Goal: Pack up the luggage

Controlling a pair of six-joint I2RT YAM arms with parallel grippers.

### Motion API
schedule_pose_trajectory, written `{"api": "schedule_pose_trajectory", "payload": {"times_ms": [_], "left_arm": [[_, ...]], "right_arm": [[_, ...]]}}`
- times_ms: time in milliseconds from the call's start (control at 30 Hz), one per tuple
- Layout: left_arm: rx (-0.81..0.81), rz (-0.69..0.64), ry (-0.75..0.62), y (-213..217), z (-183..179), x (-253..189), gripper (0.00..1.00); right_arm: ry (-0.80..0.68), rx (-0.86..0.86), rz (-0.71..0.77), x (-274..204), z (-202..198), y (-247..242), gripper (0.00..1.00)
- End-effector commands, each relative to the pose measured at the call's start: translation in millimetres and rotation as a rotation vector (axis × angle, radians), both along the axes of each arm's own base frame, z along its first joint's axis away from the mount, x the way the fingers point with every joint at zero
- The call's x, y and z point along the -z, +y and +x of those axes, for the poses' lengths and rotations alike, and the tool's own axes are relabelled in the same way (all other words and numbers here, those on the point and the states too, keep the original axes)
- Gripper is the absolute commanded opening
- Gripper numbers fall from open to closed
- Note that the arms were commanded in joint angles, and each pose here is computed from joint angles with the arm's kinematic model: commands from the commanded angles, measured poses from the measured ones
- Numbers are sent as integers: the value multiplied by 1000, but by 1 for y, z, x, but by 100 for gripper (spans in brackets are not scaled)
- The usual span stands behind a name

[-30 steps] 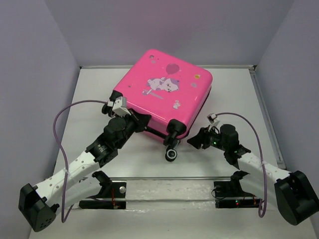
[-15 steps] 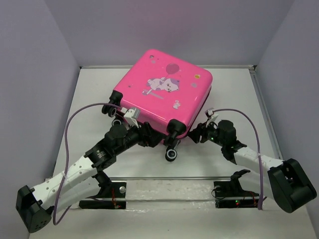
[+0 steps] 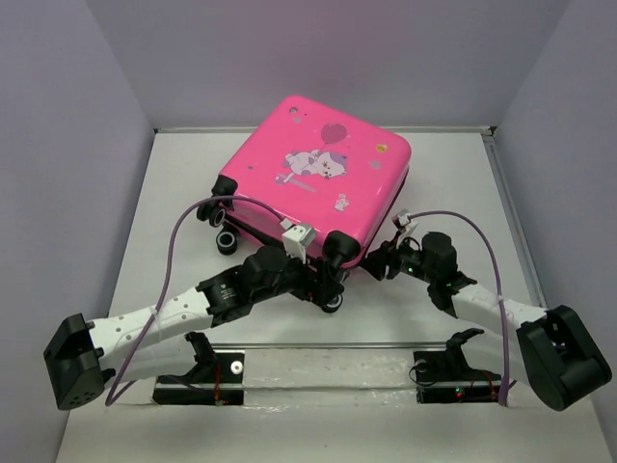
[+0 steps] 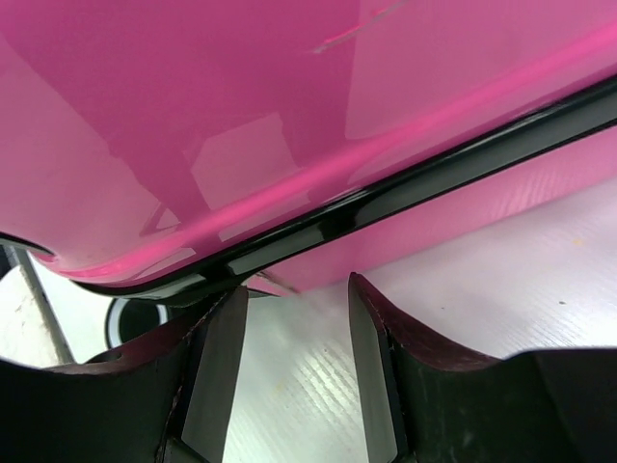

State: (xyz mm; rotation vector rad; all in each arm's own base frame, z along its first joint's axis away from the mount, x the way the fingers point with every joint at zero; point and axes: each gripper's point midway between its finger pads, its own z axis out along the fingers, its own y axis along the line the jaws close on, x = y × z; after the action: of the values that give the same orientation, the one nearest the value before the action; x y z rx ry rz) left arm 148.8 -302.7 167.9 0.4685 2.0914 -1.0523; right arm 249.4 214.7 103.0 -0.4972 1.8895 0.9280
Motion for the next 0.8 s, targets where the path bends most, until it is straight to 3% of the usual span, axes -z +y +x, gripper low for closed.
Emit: {"api": "schedule_pose_trajectory", "payload": {"times_ms": [0,133,267,333,367,500,533,600,767], "left_arm": [[-35,-65,-86,-7,12,-36,99],[-30,-75,-93,-12,13,-43,99],[-12,-67,-95,-23,13,-44,90],[-4,-71,-98,-28,12,-46,76],[-2,-69,-98,-29,12,-45,60],[-33,-82,-118,-28,18,-51,15],[-39,-85,-122,-27,19,-53,9],[-61,-99,-128,-25,21,-58,6],[-106,-147,-148,-18,25,-80,6]], "right_arm": [[-104,-69,82,-35,0,14,52],[-93,-79,88,-34,-4,17,52],[-101,-67,73,-34,2,16,52],[-105,-62,64,-33,5,16,52],[-109,-63,60,-34,8,17,51],[-119,-64,75,-37,10,19,44],[-119,-66,79,-37,10,20,43],[-123,-75,90,-40,12,23,34],[-141,-79,123,-48,15,27,29]]}}
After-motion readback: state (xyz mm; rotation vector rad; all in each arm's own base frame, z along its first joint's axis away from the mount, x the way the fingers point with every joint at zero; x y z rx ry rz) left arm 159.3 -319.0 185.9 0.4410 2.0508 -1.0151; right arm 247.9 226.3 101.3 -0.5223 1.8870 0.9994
